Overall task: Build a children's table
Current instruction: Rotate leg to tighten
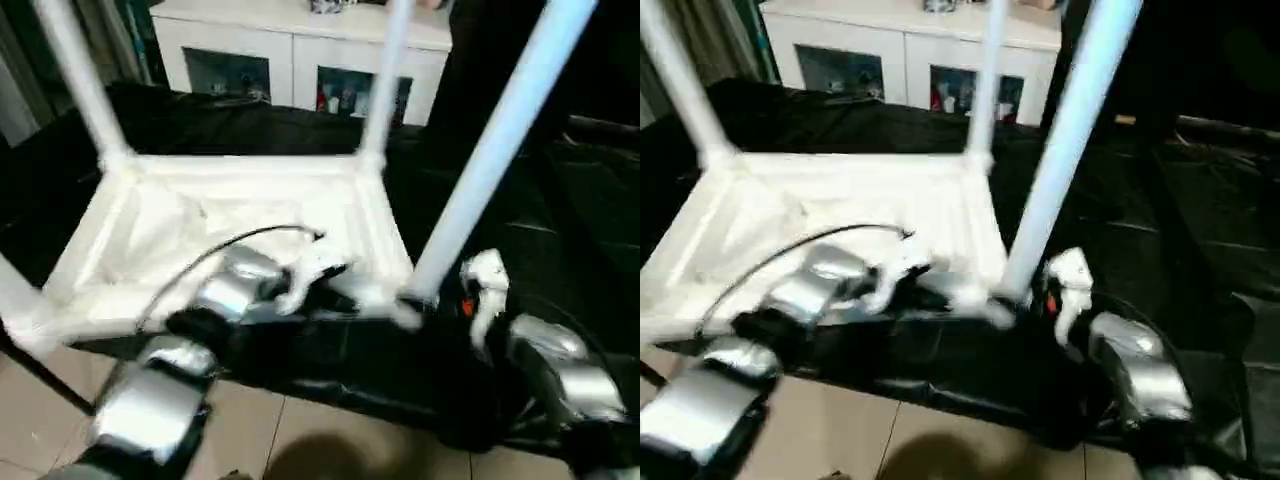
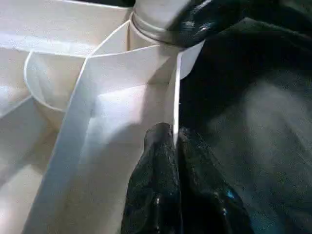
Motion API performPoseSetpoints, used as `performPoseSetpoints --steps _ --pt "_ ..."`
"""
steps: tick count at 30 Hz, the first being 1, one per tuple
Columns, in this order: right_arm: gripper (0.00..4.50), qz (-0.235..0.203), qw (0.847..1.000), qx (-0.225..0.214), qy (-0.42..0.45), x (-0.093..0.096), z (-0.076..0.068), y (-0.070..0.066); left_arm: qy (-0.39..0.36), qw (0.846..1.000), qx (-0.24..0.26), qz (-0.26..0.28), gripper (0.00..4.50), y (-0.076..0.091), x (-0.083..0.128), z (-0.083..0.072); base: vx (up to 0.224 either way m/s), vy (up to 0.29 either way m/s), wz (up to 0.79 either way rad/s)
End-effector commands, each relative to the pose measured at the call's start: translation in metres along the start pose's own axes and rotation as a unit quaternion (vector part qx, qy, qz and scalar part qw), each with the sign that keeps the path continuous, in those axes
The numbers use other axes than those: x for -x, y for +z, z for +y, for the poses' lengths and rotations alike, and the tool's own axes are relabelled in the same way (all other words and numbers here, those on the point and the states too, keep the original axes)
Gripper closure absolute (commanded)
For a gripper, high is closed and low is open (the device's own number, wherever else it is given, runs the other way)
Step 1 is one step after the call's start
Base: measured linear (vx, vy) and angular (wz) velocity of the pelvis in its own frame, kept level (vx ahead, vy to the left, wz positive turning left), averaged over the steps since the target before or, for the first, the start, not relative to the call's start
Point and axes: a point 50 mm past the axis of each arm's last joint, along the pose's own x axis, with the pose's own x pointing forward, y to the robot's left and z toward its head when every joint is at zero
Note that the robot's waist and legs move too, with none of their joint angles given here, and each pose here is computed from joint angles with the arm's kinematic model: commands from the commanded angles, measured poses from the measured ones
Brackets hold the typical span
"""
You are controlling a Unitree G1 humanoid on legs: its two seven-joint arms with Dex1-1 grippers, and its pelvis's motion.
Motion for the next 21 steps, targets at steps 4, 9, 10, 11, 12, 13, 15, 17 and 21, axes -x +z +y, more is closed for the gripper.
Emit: performPoseSetpoints --steps 4,9,10,11,12,13,15,17,21 --pt "1.85 -0.005 0.985 -0.073 -0.159 -0.014 -0.007 -0.012 0.129 0.99 0.045 -0.034 4.5 0.013 -0.016 0.008 0.0 0.0 0.0" --pt "1.85 -0.02 0.985 -0.042 -0.165 -0.033 0.007 -0.005 0.121 0.992 0.01 -0.026 4.5 0.022 -0.038 -0.004 0.0 0.0 0.0" --pt "1.85 -0.035 0.989 -0.034 -0.14 -0.032 0.009 0.0 0.108 0.994 0.001 -0.023 4.5 0.021 -0.039 -0.006 0.0 0.0 0.0" --pt "1.85 -0.035 0.989 -0.034 -0.14 -0.032 0.009 0.0 0.108 0.994 0.001 -0.023 4.5 0.021 -0.039 -0.006 0.0 0.0 0.0" --pt "1.51 -0.05 0.99 -0.041 -0.122 -0.03 0.01 0.003 0.101 0.995 -0.006 -0.023 4.5 0.021 -0.038 -0.007 0.0 0.0 0.0" --pt "1.17 -0.064 0.99 -0.048 -0.115 -0.027 0.009 0.006 0.098 0.995 -0.009 -0.021 4.5 0.019 -0.038 -0.007 0.0 0.0 0.0" --pt "1.15 -0.077 0.99 -0.049 -0.107 -0.02 0.006 0.01 0.089 0.996 -0.016 -0.02 4.5 0.018 -0.037 -0.007 0.0 0.0 0.0" --pt "1.08 -0.075 0.992 -0.035 -0.093 -0.014 0.003 0.012 0.085 0.996 -0.018 -0.021 4.5 0.017 -0.036 -0.007 0.0 0.0 0.0" --pt "0.73 -0.066 0.997 -0.011 -0.049 0.006 -0.006 0.017 0.082 0.995 -0.033 -0.037 4.5 0.018 -0.035 -0.007 0.0 0.0 0.0"
